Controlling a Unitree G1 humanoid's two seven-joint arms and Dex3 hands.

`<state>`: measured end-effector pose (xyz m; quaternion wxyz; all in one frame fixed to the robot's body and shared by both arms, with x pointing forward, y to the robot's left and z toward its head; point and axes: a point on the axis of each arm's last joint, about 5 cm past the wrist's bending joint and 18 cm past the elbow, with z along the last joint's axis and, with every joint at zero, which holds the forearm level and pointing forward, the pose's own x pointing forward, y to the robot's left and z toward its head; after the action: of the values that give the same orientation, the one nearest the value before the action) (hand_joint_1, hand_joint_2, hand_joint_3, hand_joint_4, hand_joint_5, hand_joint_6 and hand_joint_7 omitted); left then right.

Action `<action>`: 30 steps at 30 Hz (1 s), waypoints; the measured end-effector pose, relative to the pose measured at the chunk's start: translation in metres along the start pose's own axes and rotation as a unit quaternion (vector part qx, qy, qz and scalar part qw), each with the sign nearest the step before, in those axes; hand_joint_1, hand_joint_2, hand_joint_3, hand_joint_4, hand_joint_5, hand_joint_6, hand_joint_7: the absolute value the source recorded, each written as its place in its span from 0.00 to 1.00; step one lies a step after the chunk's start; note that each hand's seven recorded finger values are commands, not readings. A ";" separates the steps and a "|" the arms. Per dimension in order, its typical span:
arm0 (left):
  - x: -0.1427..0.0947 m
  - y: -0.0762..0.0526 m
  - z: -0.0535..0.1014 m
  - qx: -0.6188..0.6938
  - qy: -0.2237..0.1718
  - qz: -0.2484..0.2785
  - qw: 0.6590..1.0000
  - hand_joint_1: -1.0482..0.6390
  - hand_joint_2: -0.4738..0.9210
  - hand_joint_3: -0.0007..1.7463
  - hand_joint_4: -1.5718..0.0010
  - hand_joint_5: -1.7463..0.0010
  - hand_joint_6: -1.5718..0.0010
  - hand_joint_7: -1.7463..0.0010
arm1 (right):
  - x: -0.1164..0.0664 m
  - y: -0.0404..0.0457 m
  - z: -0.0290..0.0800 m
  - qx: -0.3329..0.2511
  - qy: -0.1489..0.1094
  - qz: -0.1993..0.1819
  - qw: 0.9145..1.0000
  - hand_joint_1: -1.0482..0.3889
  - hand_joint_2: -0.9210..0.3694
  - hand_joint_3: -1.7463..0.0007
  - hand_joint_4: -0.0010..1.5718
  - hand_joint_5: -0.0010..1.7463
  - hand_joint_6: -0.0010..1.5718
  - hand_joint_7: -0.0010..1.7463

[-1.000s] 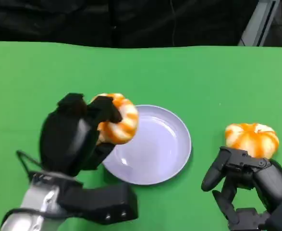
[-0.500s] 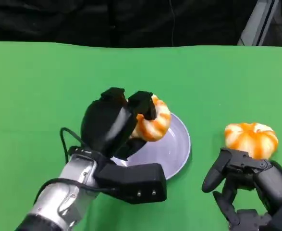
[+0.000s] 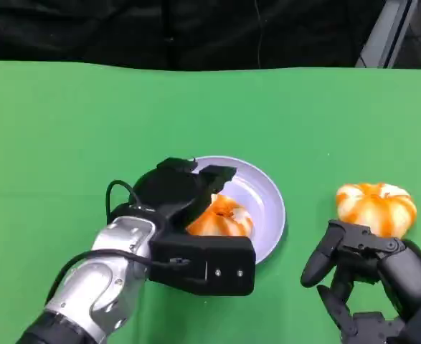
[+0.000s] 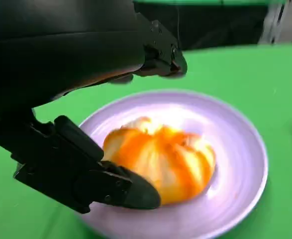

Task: Grasp the bread from the table and place it into the plate.

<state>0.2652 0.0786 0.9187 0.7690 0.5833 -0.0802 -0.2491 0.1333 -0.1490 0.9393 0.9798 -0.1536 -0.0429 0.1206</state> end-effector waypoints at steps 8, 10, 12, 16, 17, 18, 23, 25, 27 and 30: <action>-0.024 0.016 -0.010 -0.034 0.002 -0.049 0.998 0.13 1.00 0.27 0.99 1.00 0.96 1.00 | -0.003 0.0003 0.001 0.000 0.000 -0.001 1.000 0.77 0.39 0.32 0.48 0.92 0.45 0.78; -0.029 0.021 -0.012 -0.043 -0.002 -0.047 0.998 0.18 1.00 0.23 0.95 0.98 0.92 0.98 | -0.003 0.0001 0.002 0.000 -0.003 -0.002 1.000 0.77 0.39 0.32 0.49 0.92 0.45 0.78; -0.038 0.024 -0.015 -0.064 -0.009 -0.033 0.997 0.25 1.00 0.19 0.88 0.94 0.87 0.96 | -0.004 0.0003 0.004 0.000 -0.007 -0.001 1.000 0.78 0.39 0.31 0.49 0.92 0.45 0.79; -0.061 0.031 -0.023 -0.120 -0.037 0.011 0.992 0.35 1.00 0.16 0.71 0.84 0.77 0.93 | -0.006 0.0009 0.003 0.002 -0.002 -0.002 1.000 0.80 0.39 0.30 0.49 0.93 0.45 0.79; -0.067 0.032 -0.025 -0.134 -0.041 0.025 0.990 0.38 1.00 0.15 0.66 0.81 0.74 0.92 | -0.007 0.0010 0.003 0.003 -0.002 -0.002 1.000 0.80 0.40 0.30 0.49 0.93 0.45 0.79; -0.074 0.032 -0.028 -0.153 -0.045 0.043 0.986 0.41 1.00 0.14 0.63 0.74 0.70 0.93 | -0.007 0.0011 0.003 0.003 -0.001 -0.003 1.000 0.80 0.40 0.30 0.49 0.93 0.45 0.80; -0.102 0.019 -0.042 -0.213 -0.042 0.107 0.970 0.47 1.00 0.14 0.60 0.57 0.58 0.94 | -0.007 0.0014 0.003 0.003 -0.001 -0.004 1.000 0.80 0.40 0.29 0.50 0.94 0.45 0.80; -0.113 0.011 -0.046 -0.226 -0.038 0.135 0.964 0.50 1.00 0.14 0.62 0.44 0.53 0.91 | -0.007 0.0013 0.003 0.004 -0.002 -0.005 1.000 0.80 0.40 0.29 0.49 0.94 0.45 0.81; -0.124 0.002 -0.049 -0.245 -0.036 0.167 0.954 0.54 1.00 0.15 0.65 0.30 0.57 0.67 | -0.007 0.0011 0.003 0.004 -0.003 -0.006 1.000 0.79 0.40 0.29 0.49 0.94 0.44 0.81; -0.137 -0.009 -0.048 -0.287 -0.047 0.222 0.931 0.59 0.82 0.46 0.60 0.23 0.57 0.41 | -0.007 0.0009 0.003 0.005 -0.004 -0.006 1.000 0.79 0.40 0.29 0.48 0.93 0.44 0.81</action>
<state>0.1642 0.1834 0.9180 0.9347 0.2923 -0.1685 -0.1113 0.1261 -0.1490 0.9417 0.9811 -0.1483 -0.0472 0.1153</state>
